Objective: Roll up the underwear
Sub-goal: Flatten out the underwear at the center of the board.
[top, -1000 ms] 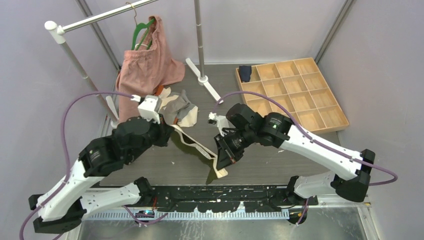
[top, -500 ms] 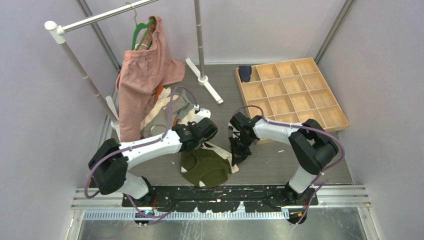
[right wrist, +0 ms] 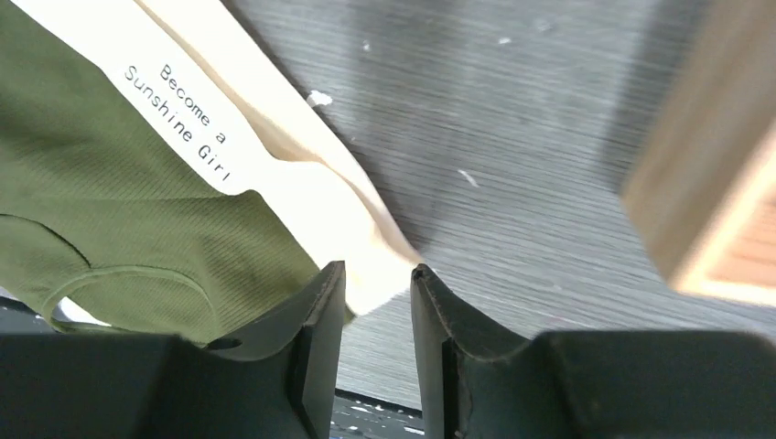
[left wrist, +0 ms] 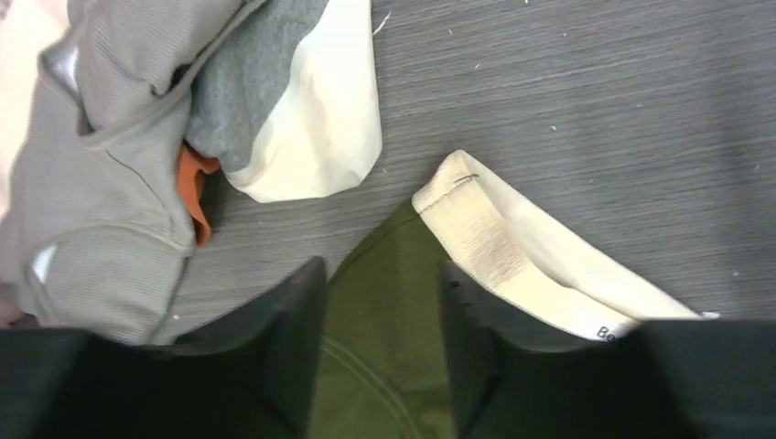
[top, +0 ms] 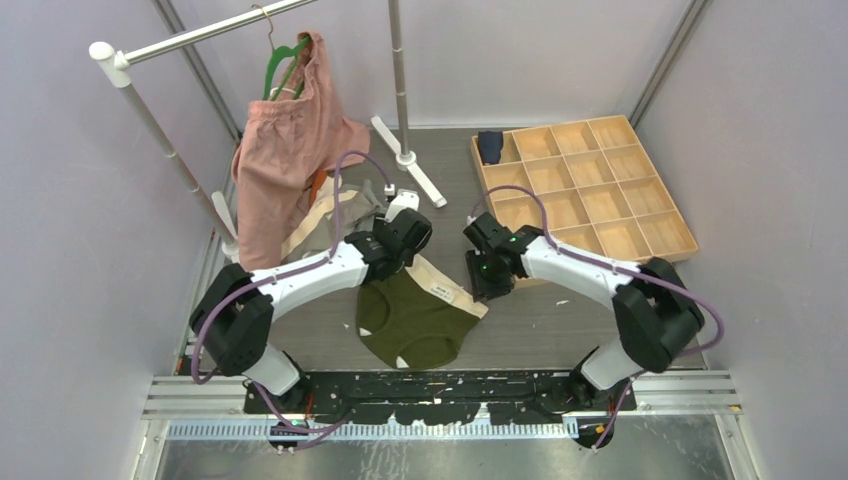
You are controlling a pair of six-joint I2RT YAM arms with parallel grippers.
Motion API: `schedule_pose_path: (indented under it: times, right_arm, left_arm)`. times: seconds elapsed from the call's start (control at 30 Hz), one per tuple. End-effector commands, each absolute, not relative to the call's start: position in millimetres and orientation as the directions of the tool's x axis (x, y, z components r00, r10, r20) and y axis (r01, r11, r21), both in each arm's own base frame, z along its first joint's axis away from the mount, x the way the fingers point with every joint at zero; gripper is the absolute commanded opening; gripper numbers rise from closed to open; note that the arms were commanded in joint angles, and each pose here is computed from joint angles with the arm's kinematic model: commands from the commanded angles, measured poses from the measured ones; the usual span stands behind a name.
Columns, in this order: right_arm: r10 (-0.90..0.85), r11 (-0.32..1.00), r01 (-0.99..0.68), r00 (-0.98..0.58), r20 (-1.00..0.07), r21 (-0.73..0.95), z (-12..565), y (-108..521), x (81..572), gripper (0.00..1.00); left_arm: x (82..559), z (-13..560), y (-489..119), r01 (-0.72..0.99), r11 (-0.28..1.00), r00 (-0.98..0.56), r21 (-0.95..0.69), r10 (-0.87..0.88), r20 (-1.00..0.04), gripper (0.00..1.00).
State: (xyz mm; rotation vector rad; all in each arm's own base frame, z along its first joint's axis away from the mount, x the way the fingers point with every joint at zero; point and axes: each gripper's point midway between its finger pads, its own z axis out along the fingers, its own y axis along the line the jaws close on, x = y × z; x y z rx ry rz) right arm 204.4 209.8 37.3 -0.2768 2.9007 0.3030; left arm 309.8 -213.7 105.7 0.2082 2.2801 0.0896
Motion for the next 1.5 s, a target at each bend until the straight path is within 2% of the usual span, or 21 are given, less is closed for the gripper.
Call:
schedule_pose_path:
  times: [0.0,0.07,0.17,0.27,0.37,0.53,0.6,0.9,1.2,1.47]
  right_arm:
    - [-0.111,0.975,-0.188,-0.873,-0.474,0.118,93,195,239,0.39]
    - [-0.092,0.968,-0.203,-0.836,-0.541,0.148,113,196,243,0.40]
    - [-0.051,0.935,-0.257,-0.782,-0.622,0.245,140,209,244,0.42]
    - [-0.002,0.877,-0.311,-0.763,-0.646,0.365,153,226,237,0.43]
    - [0.033,0.839,-0.311,-0.790,-0.613,0.446,155,237,230,0.42]
    - [0.110,0.806,-0.229,-0.848,-0.519,0.545,143,253,225,0.25]
    - [0.122,0.788,-0.213,-0.866,-0.485,0.578,134,262,220,0.19]
    - [0.098,0.880,-0.133,-0.888,-0.449,0.455,79,260,209,0.10]
    - [0.025,0.959,-0.102,-0.899,-0.437,0.265,44,230,204,0.09]
    - [0.003,0.974,-0.087,-0.919,-0.395,0.208,31,212,187,0.09]
  left_arm:
    - [324,143,-214,0.076,0.994,-0.571,0.076,0.106,-0.814,0.56]
    - [320,151,-212,0.077,0.996,-0.565,0.049,0.084,-0.821,0.63]
    - [308,153,-218,0.131,0.991,-0.580,-0.018,0.062,-0.813,0.65]
    - [291,142,-236,0.221,0.967,-0.618,-0.124,0.041,-0.785,0.52]
    - [276,123,-253,0.288,0.935,-0.659,-0.205,0.038,-0.751,0.37]
    - [269,98,-271,0.328,0.904,-0.688,-0.274,0.030,-0.725,0.08]
    - [272,91,-273,0.322,0.907,-0.690,-0.273,0.027,-0.723,0.01]
    - [287,66,-272,0.270,0.937,-0.712,-0.223,0.039,-0.701,0.01]
    - [293,42,-255,0.214,0.962,-0.734,-0.168,0.046,-0.678,0.01]
    - [294,27,-244,0.196,0.970,-0.746,-0.142,0.054,-0.664,0.01]
